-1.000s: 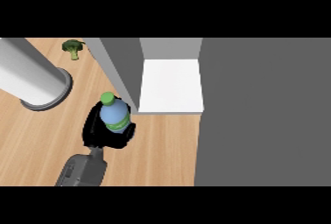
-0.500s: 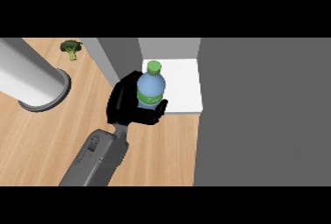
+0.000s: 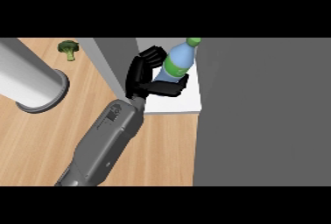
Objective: Pick up the bottled water, place it into the cabinet and close the cabinet
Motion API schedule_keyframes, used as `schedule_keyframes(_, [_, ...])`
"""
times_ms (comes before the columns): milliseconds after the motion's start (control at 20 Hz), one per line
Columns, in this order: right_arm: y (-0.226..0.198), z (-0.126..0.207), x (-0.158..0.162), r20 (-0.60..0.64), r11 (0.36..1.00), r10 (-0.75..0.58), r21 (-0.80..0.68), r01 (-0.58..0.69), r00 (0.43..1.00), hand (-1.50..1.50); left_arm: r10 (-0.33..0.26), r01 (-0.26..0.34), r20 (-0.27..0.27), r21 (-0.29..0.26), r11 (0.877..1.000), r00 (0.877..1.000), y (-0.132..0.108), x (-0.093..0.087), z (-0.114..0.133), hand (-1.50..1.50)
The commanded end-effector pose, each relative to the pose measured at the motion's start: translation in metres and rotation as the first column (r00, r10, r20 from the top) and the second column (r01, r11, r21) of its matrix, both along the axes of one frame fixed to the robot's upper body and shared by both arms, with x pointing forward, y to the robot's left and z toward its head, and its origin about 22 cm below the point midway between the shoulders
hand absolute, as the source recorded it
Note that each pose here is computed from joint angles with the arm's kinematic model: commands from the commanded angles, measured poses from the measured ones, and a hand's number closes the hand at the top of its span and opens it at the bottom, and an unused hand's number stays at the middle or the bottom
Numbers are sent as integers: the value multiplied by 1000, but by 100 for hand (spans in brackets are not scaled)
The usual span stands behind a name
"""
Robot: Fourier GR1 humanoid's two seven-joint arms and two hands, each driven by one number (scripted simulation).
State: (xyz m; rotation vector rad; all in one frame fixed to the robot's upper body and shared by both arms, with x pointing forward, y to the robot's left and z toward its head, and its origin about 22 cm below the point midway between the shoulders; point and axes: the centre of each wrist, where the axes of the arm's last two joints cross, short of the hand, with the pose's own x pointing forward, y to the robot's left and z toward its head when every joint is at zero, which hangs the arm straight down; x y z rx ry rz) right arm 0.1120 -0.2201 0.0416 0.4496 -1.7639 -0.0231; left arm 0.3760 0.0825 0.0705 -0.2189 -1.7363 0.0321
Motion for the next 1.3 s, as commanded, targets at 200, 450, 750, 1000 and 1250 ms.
schedule_keyframes(200, [-8,-1,-7,0,1000,0,7,0,1000,-150,134,-134,14,124,983,991,-20,33,12,150])
schedule_keyframes(450, [3,0,15,12,1000,19,16,-19,1000,-150,169,-168,7,191,967,986,-16,54,15,150])
schedule_keyframes(750, [1,3,-6,7,1000,27,10,-27,1000,-150,193,-190,15,268,944,981,10,59,-13,150])
schedule_keyframes(1000, [-4,8,12,12,999,31,12,-31,999,-150,272,-271,46,332,903,961,6,56,-24,150])
schedule_keyframes(1250, [3,4,7,10,999,51,6,-51,999,-150,317,-328,104,464,823,943,40,70,-12,150])
